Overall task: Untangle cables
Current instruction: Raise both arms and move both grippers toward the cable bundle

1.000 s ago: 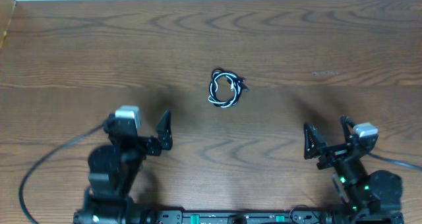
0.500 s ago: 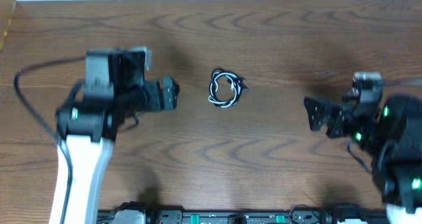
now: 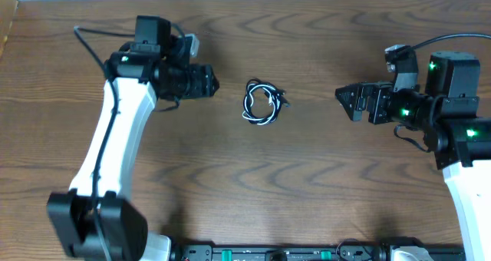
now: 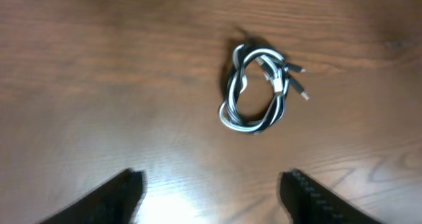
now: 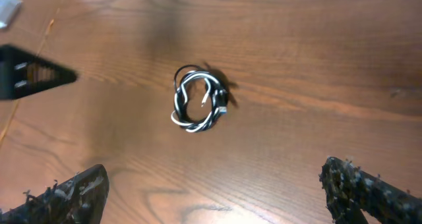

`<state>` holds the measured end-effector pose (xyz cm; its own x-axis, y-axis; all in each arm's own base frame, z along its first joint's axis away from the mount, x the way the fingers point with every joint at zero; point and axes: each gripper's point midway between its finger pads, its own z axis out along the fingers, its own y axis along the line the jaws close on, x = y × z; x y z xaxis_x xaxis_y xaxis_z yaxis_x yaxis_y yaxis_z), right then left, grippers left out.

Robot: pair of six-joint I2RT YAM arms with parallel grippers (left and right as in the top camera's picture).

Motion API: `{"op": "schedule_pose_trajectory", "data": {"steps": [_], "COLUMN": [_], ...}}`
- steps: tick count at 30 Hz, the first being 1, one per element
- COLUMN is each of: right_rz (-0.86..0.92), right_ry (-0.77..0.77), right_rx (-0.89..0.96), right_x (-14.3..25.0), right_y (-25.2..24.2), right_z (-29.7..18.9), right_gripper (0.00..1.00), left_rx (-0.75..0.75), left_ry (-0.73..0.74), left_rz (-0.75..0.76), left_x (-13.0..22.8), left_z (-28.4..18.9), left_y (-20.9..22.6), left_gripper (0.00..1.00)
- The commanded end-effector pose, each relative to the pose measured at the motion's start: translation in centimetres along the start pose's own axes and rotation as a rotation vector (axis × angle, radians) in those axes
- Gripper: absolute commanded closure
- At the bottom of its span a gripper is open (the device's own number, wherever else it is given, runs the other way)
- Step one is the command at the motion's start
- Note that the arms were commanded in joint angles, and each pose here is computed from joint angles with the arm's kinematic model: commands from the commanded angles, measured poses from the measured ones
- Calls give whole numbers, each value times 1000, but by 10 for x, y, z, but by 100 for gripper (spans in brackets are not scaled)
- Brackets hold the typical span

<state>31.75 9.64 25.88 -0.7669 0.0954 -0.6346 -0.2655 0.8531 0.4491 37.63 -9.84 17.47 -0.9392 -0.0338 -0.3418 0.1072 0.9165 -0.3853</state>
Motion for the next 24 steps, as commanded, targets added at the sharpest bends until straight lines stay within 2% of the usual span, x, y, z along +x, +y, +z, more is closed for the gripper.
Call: {"op": "schedule_pose_trajectory", "data": {"steps": [1,2,3,7,14,20,24], "right_rz": [-27,-22,-19,-6,3,14,15], "right_ry": [13,20,25,47,66,83,86], "right_rx": [-59,-58,-57,-51,-50,-39,-39], "right_x": [0,2,3,9,14,18,19], "right_y": [15,14,14,13,13,11,11], "right_z": [-1,-1,-1,-2,-2,-2,-2], "right_gripper": [2,8,11,18,20,21,21], "left_rx": [145,186,199,217,222,234,241], "left_ry": [49,69,84,133,186,171,169], "left_rz": [-4,-5,-12,-20,-1,-12,6], "left_x": [-6,-7,-7,-2,9,5,7], "left_z": [33,48,58,95,139,167,178], "left_y": [-15,-19,-19,-21,-25,-33,-39], "left_gripper": [36,41,42,47,47,47,51]}}
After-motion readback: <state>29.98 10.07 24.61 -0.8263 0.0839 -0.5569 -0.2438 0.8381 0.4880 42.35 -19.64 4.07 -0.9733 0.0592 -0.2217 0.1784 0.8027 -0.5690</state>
